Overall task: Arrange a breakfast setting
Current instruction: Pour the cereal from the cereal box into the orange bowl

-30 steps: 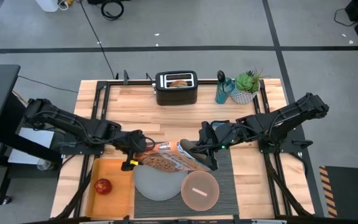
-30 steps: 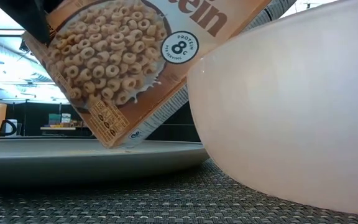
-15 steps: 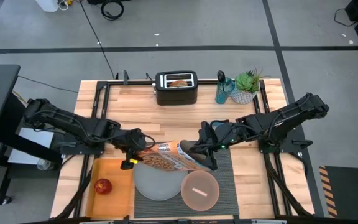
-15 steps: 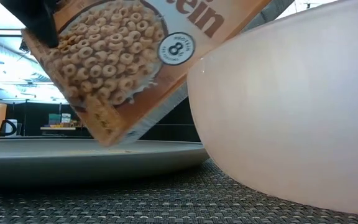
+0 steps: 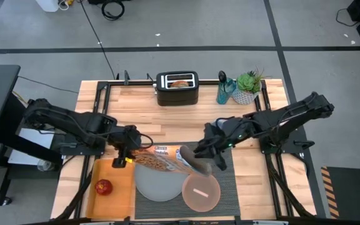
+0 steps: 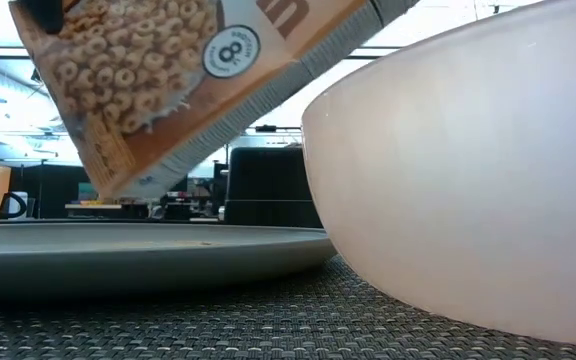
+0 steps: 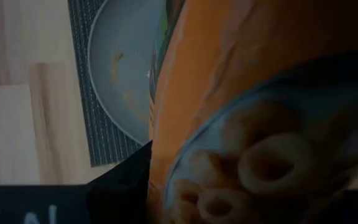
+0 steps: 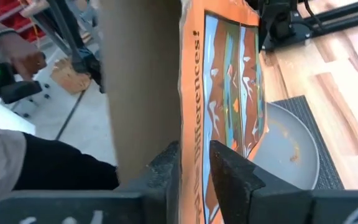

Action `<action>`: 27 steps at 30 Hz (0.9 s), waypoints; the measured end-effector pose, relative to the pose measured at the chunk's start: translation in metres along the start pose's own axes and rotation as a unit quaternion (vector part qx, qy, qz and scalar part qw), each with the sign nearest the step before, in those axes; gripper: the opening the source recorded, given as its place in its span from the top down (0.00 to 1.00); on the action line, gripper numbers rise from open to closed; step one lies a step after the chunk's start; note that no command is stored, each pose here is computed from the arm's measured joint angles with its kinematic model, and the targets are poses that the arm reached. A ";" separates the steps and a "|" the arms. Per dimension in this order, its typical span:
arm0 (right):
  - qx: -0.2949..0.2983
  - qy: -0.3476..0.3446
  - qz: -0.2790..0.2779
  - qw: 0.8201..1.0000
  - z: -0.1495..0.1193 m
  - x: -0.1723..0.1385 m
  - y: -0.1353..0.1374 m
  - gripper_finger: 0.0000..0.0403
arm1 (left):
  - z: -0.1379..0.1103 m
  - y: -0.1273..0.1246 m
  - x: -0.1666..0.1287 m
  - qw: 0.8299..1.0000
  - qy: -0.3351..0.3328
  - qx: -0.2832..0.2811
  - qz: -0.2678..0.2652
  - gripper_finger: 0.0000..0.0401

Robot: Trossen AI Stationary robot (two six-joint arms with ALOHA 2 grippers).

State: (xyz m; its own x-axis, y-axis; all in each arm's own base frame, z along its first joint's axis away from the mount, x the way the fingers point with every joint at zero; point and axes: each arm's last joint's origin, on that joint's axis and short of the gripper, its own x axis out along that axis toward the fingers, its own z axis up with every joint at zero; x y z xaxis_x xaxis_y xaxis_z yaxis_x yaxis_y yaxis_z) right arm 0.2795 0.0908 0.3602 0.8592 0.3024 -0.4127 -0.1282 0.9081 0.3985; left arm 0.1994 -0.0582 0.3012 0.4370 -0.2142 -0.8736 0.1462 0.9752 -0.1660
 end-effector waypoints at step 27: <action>-0.003 -0.043 -0.071 0.997 0.003 -0.096 -0.002 0.74 | 0.037 -0.016 -0.040 0.988 0.129 -0.058 -0.067 0.55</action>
State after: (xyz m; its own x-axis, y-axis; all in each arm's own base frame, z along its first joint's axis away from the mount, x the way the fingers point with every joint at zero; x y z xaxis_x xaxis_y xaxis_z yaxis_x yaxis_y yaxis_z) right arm 0.1986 0.0591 0.4009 0.9079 0.1460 -0.3929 -0.0057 0.9416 0.3367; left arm 0.2119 -0.0671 0.3559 0.1774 -0.3344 -0.9256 0.0788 0.9423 -0.3254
